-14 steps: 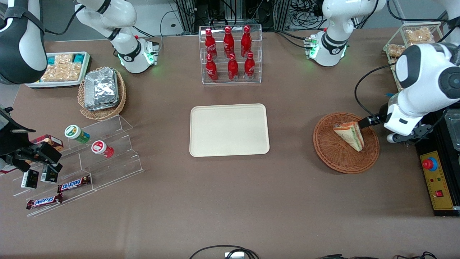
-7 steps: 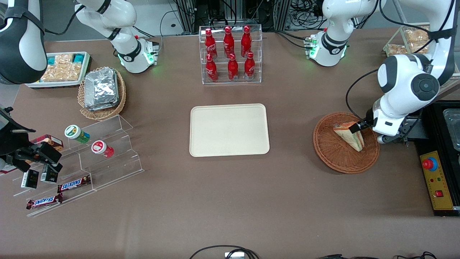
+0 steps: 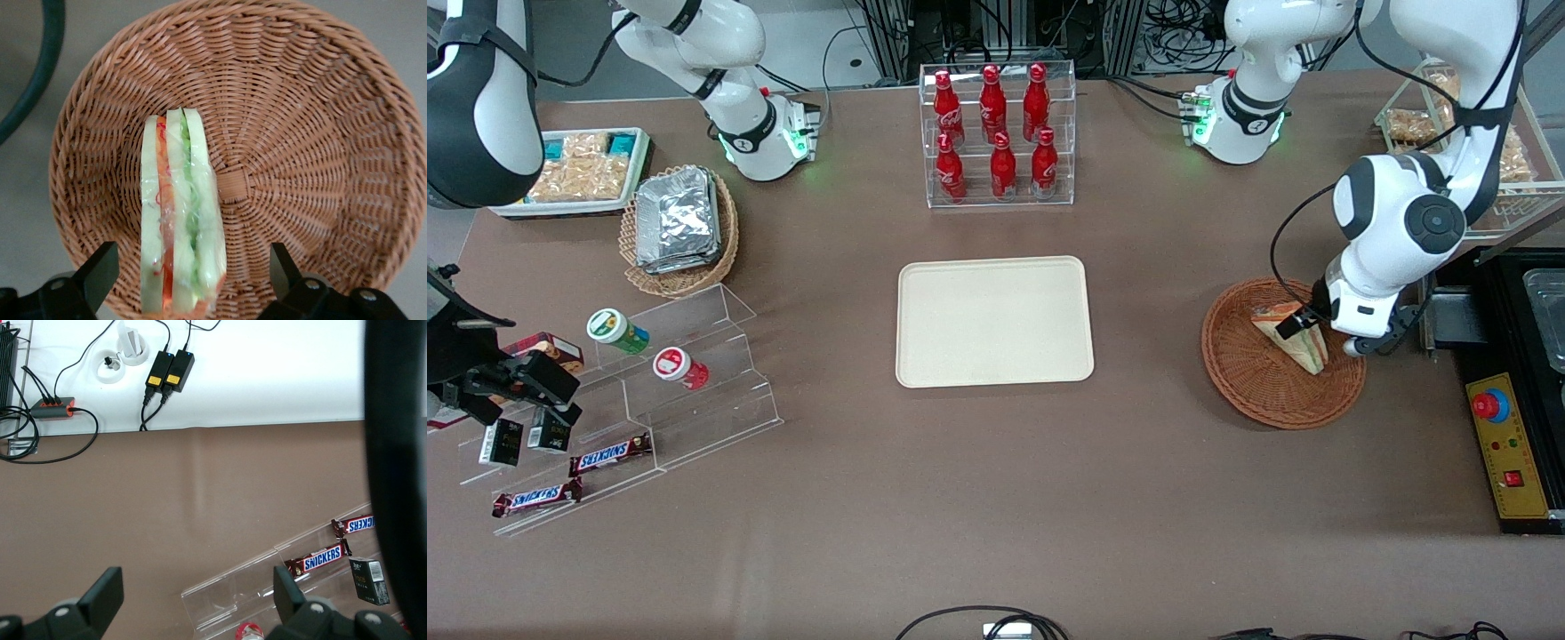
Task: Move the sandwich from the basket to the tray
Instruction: 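Lower the open left gripper around the sandwich and close it, then lift the sandwich up out of the basket with the left gripper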
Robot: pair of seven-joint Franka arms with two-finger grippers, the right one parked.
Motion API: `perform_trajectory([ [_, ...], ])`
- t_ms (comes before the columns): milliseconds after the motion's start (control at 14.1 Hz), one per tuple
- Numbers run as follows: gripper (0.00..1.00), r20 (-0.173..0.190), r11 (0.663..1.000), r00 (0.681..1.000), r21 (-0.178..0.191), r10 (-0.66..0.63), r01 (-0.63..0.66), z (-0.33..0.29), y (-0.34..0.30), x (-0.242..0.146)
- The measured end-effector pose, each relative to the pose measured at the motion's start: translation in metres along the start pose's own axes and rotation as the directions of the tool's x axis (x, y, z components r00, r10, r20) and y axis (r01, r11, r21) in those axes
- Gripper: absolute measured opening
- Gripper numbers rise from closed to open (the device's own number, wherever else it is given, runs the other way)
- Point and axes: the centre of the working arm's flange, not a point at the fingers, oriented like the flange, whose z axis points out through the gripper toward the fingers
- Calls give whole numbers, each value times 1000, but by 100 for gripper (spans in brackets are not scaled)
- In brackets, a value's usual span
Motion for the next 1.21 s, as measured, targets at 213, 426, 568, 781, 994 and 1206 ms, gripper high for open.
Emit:
perform_trajectory([
  [213, 100, 6, 1000, 1000, -5, -13, 14, 21, -3, 3],
  [426, 100, 14, 1000, 1000, -8, -22, 22, 37, -3, 3],
  [568, 90, 18, 1000, 999, -8, -29, 29, 42, -2, 3],
  [781, 58, 19, 999, 999, -5, -49, 49, 44, -9, 6],
  [994, 37, 14, 998, 998, 1, -59, 59, 44, -16, 11],
  [1206, 32, 10, 999, 999, 8, -42, 42, 35, -18, 13],
])
